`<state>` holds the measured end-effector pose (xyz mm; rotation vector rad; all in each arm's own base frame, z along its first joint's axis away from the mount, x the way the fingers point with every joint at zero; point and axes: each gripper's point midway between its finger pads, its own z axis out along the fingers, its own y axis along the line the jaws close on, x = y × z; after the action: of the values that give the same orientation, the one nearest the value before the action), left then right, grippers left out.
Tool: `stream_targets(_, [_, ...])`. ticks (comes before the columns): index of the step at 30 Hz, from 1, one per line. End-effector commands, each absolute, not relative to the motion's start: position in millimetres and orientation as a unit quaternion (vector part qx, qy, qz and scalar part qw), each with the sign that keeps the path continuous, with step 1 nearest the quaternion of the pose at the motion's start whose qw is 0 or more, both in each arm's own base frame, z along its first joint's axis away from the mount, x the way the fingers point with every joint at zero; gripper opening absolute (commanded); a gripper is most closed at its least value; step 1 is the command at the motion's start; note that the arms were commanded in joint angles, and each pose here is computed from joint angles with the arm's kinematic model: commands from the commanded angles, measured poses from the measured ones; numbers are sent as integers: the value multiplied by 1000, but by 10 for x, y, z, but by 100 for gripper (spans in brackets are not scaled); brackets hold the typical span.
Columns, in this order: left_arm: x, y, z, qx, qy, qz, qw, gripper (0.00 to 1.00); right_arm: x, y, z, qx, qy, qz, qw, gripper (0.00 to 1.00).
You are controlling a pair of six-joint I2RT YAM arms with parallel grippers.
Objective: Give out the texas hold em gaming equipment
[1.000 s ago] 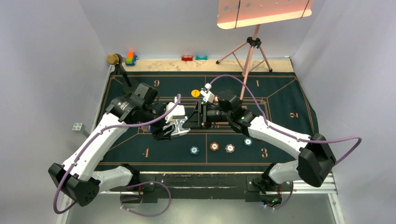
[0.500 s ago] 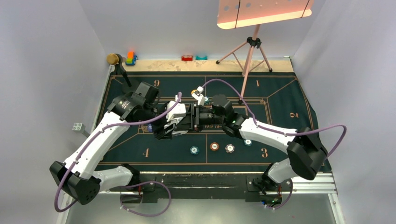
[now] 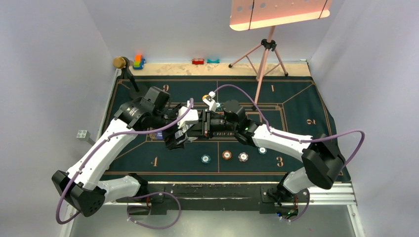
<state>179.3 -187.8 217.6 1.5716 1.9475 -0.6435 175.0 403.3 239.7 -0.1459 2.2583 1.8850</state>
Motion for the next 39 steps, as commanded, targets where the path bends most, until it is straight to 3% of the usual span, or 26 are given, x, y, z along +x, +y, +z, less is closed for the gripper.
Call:
stream_targets(1, [1868, -1991, 2383, 597, 699, -240, 311, 100, 1718, 4039, 2720, -75, 729, 668, 128, 8])
stream_targets(5, [1887, -1975, 2353, 604, 697, -231, 310, 99, 1723, 4036, 2713, -75, 731, 666, 130, 8])
stream_targets(10, [1897, -1942, 2291, 607, 699, -216, 311, 72, 1733, 4035, 2682, -67, 734, 664, 127, 8])
stream_targets(15, [1968, -1896, 2235, 607, 703, -188, 320, 62, 1761, 4038, 2700, -57, 734, 665, 131, 9])
stream_targets(17, [1974, -1896, 2237, 607, 703, -186, 321, 57, 1763, 4047, 2709, -57, 733, 665, 130, 14])
stream_targets(20, [1968, -1887, 2234, 608, 703, -184, 319, 50, 1763, 4044, 2695, -61, 738, 659, 132, 32])
stream_targets(22, [1937, -1879, 2239, 609, 702, -187, 317, 47, 1751, 4018, 2649, -64, 747, 648, 133, 41])
stream_targets(25, [1857, -1876, 2237, 613, 699, -199, 310, 47, 1775, 3954, 2613, -60, 755, 638, 138, 45])
stream_targets(39, [1591, -1864, 2278, 628, 687, -241, 276, 49, 1811, 3831, 2507, -50, 765, 627, 142, 43])
